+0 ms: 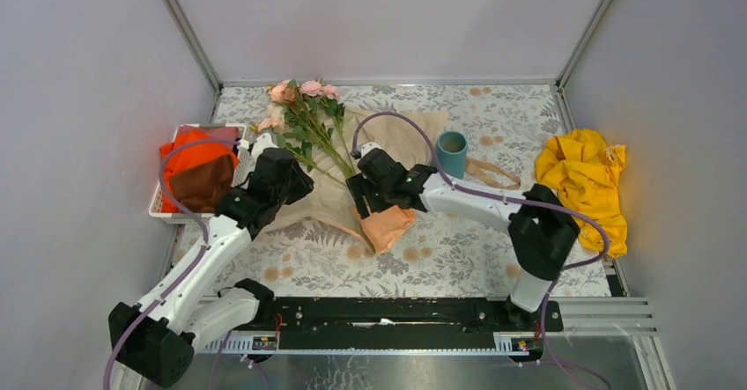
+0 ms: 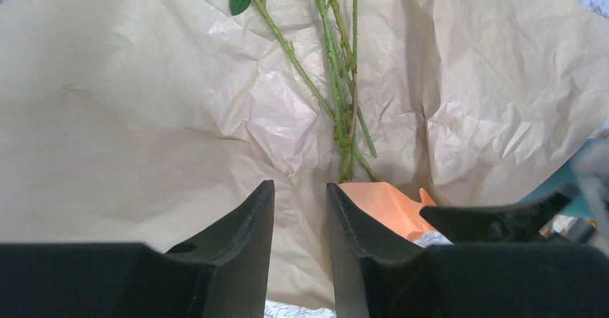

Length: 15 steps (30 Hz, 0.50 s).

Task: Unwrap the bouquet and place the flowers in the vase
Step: Unfold the wrapping paper at the center of the board.

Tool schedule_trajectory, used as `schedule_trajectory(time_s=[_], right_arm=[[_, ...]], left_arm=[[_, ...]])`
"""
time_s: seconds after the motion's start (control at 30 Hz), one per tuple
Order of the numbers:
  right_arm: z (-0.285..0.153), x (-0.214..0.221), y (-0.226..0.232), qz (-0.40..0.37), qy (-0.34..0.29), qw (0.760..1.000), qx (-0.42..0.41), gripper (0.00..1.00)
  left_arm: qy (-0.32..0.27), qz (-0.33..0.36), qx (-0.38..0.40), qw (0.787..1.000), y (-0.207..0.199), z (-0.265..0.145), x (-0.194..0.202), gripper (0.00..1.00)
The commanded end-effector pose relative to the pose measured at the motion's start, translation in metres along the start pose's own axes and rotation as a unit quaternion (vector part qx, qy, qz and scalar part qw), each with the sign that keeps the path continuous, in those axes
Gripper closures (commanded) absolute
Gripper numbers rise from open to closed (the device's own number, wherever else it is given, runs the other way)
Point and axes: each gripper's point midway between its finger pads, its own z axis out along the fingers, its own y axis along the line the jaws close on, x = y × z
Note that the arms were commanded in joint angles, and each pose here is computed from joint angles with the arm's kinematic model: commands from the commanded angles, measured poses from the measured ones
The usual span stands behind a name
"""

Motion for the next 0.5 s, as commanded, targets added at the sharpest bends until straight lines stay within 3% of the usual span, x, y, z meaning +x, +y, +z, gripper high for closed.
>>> schedule_trajectory(time_s=[0.0, 0.13, 0.27, 0.47], right_arm=[[-0.012, 0.005, 0.034, -0.006, -0.013, 0.997, -0.078, 0.26], [0.001, 0.034, 0.06, -0.052, 0.022, 0.995, -0.08, 0.3], [0.001, 0.063, 0.101, -0.103, 0.047, 0.988, -0.101, 0.32], [-0.001, 0.11, 0.129, -0.115, 0.087, 0.98, -0.138, 0.32]], left_arm=[[0.026, -0.029, 0.049, 0.998, -0.011, 0.022, 0.004, 0.63], [0.058, -0.043, 0.066, 0.995, -0.007, 0.034, 0.023, 0.68], [0.051, -0.044, 0.067, 0.996, -0.003, 0.03, 0.021, 0.68], [0.063, -0.042, 0.058, 0.995, 0.01, 0.029, 0.035, 0.67]])
